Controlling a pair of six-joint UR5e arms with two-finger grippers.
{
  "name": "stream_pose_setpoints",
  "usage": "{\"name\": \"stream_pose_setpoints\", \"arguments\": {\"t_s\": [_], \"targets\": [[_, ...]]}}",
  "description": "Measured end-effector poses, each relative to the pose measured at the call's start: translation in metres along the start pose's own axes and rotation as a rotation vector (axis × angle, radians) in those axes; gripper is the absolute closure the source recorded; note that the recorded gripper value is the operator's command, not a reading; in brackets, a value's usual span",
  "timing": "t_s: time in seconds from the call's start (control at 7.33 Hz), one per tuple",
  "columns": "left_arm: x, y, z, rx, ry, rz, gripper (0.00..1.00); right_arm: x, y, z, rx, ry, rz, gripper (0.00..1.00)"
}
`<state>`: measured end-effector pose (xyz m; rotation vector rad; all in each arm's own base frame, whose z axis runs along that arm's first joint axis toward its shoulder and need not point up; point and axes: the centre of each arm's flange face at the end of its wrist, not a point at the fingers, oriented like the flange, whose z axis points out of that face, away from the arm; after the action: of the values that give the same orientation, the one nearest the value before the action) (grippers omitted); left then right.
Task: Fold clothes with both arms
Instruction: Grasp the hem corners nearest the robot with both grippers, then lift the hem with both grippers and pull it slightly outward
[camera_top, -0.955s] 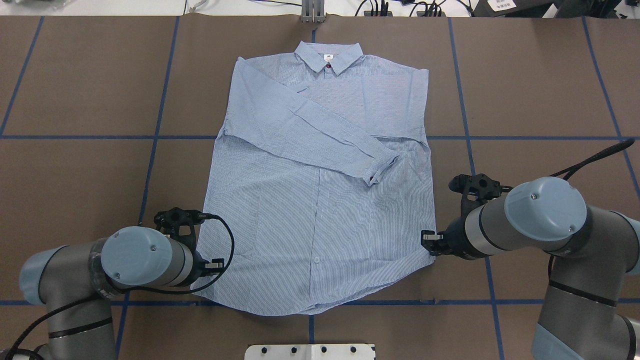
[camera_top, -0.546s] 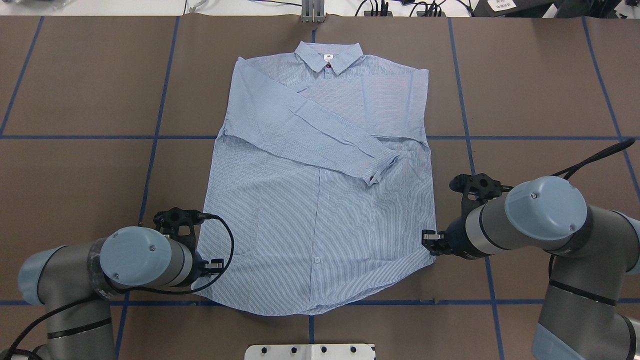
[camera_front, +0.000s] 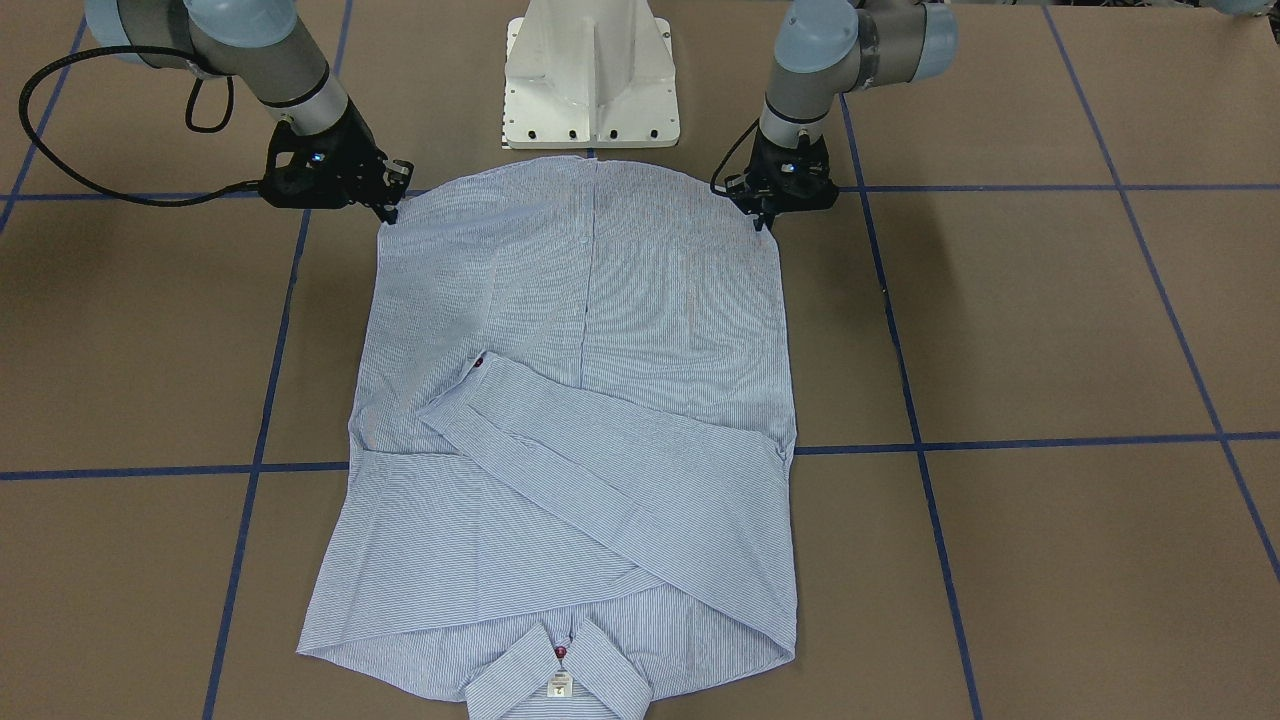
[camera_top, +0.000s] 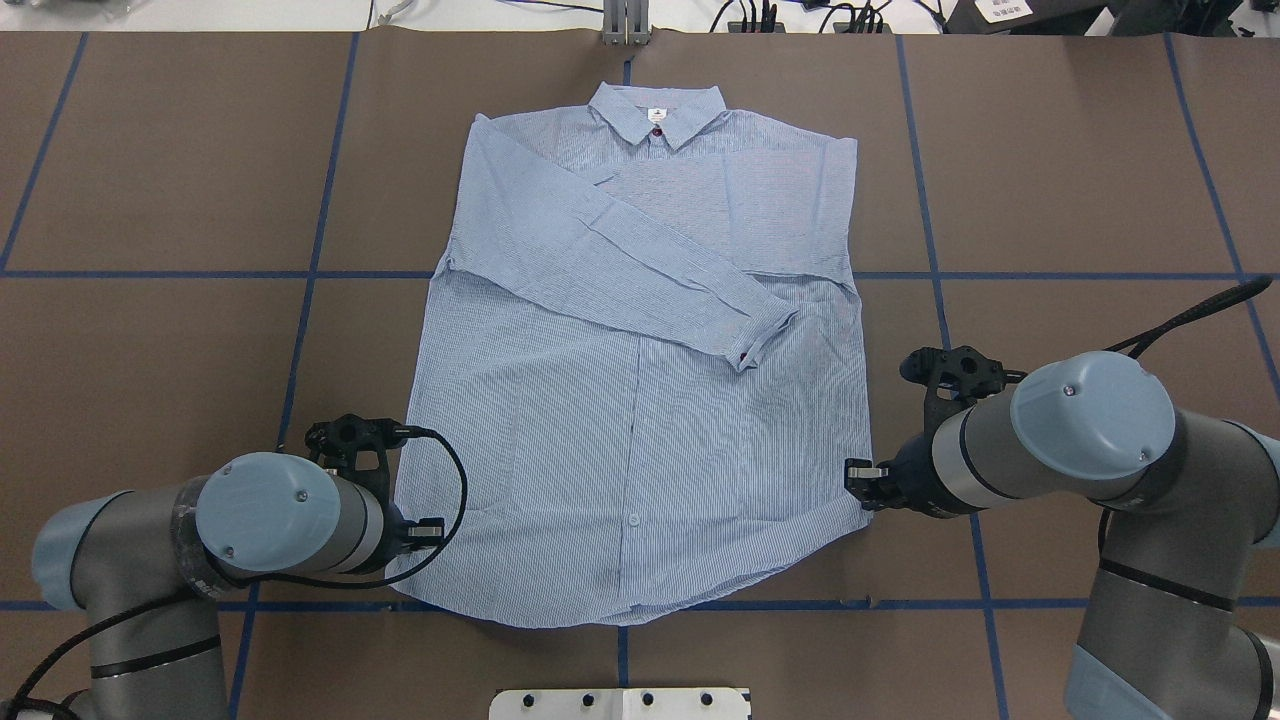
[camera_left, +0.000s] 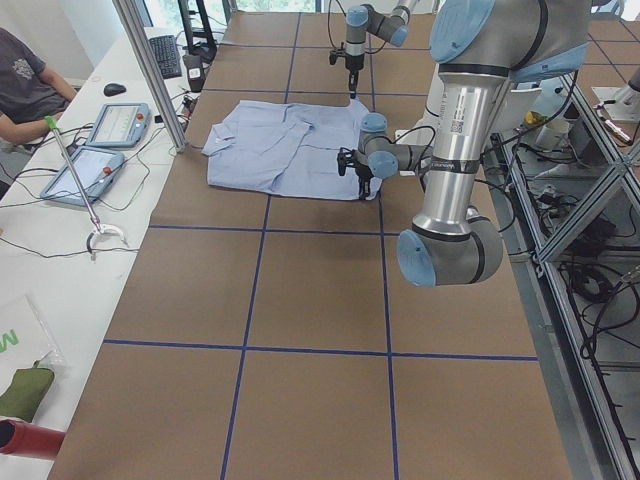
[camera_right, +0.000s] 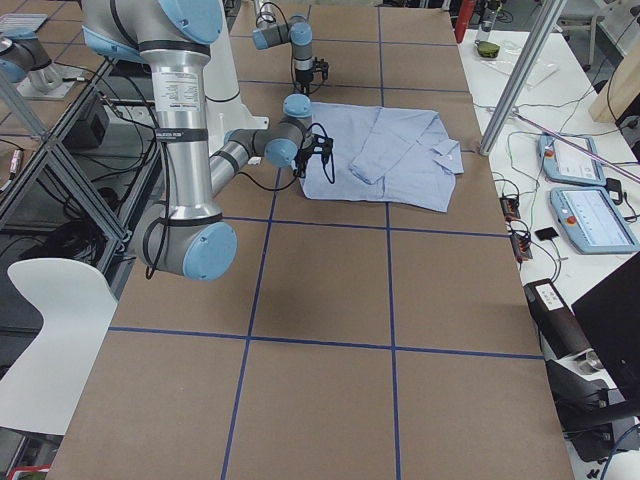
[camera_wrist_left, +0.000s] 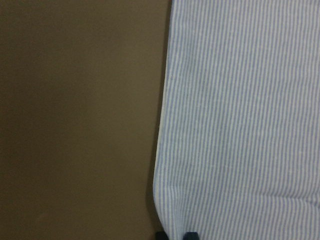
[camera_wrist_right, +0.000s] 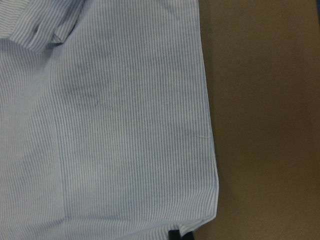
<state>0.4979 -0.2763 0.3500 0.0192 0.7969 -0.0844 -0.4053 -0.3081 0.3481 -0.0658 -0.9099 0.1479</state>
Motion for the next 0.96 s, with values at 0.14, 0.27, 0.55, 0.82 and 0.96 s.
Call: {"name": "stream_pose_setpoints", "arguments": {"t_s": [0.14,0.27,0.55,0.82,0.96], "targets": [[0.000,-0.001,-0.003,0.002,0.004,-0.001,1.00,0.000,0.000,0.000,0.001,0.000,0.000,1.00],[0.001,-0.002,-0.009,0.006,0.013,-0.003,1.00,0.001,-0.001,-0.001,0.001,-0.001,0.000,1.00],[0.004,-0.002,-0.038,0.010,0.018,-0.005,1.00,0.004,-0.007,-0.006,-0.013,-0.008,0.006,1.00],[0.005,-0.002,-0.056,0.014,0.017,-0.004,1.00,0.010,-0.018,-0.014,-0.025,-0.019,0.022,1.00],[0.003,-0.006,-0.058,0.020,0.013,-0.005,1.00,0.011,-0.021,-0.017,-0.027,-0.021,0.027,1.00]]}}
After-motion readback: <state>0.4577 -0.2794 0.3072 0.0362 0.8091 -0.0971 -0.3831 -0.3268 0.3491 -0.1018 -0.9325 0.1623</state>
